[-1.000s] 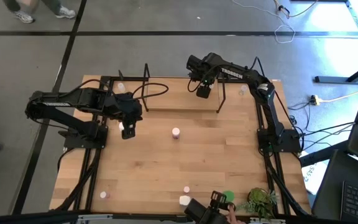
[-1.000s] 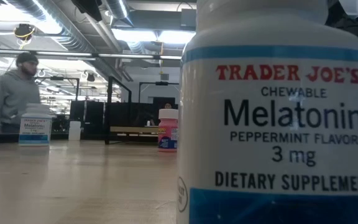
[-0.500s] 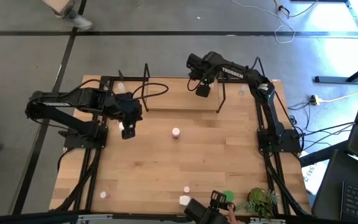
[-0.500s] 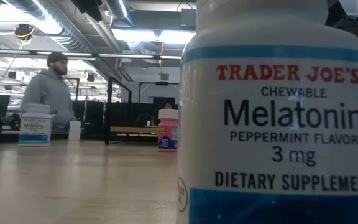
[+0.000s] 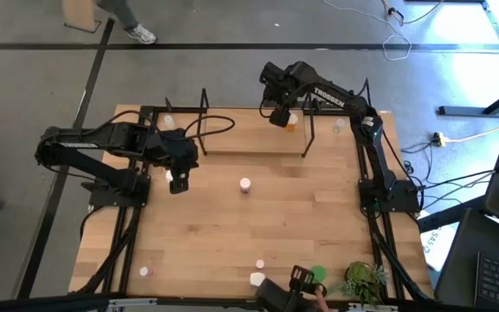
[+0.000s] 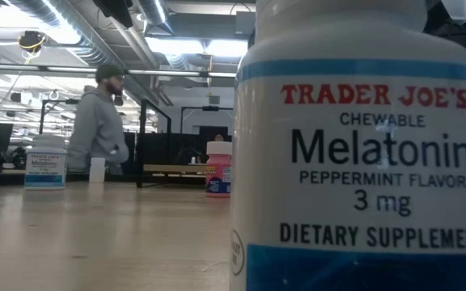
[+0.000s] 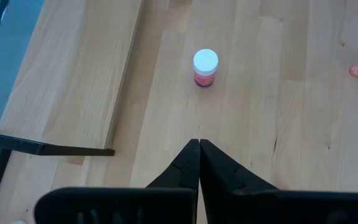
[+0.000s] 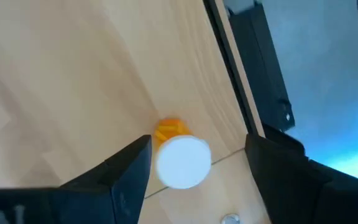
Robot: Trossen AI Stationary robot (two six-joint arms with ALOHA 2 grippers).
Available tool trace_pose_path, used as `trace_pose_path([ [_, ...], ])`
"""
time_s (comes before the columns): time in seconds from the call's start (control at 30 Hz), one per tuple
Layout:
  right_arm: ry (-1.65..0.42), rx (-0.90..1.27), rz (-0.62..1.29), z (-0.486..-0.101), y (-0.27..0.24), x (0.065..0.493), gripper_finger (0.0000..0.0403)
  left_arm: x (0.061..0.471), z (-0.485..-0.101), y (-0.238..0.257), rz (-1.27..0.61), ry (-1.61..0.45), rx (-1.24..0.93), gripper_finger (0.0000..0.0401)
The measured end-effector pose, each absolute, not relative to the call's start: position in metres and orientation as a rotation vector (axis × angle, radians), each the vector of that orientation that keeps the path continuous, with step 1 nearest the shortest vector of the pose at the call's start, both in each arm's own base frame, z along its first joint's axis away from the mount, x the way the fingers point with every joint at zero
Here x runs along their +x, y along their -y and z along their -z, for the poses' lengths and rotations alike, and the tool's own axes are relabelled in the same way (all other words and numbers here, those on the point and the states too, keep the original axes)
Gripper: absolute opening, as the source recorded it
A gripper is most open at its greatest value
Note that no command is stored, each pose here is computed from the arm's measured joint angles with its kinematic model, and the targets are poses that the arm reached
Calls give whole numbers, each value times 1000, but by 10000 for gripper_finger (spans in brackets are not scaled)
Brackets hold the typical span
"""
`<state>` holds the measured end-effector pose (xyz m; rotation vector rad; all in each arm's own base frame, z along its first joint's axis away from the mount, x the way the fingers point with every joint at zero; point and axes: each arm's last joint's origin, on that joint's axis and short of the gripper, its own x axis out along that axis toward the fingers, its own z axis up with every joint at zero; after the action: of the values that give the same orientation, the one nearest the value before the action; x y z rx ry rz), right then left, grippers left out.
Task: Pick and place medicine bottles onto shelf by color
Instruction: Put the white and pink pill bottle on the shelf
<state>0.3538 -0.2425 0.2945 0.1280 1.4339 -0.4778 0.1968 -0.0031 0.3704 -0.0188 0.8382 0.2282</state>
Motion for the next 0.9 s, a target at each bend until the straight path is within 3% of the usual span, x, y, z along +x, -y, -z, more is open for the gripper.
trace_pose_path([
  [0.37, -1306, 54, 405, -347, 203, 362, 261, 193, -367, 3, -319, -864, -196, 0],
  [0.73, -1064, 241, -137, -391, 148, 350, 262, 176, -357, 2, -518, -1006, -440, 0],
  [0.9, -965, 166, -264, -419, 122, 335, 262, 176, -357, 2, -522, -1007, -447, 0],
])
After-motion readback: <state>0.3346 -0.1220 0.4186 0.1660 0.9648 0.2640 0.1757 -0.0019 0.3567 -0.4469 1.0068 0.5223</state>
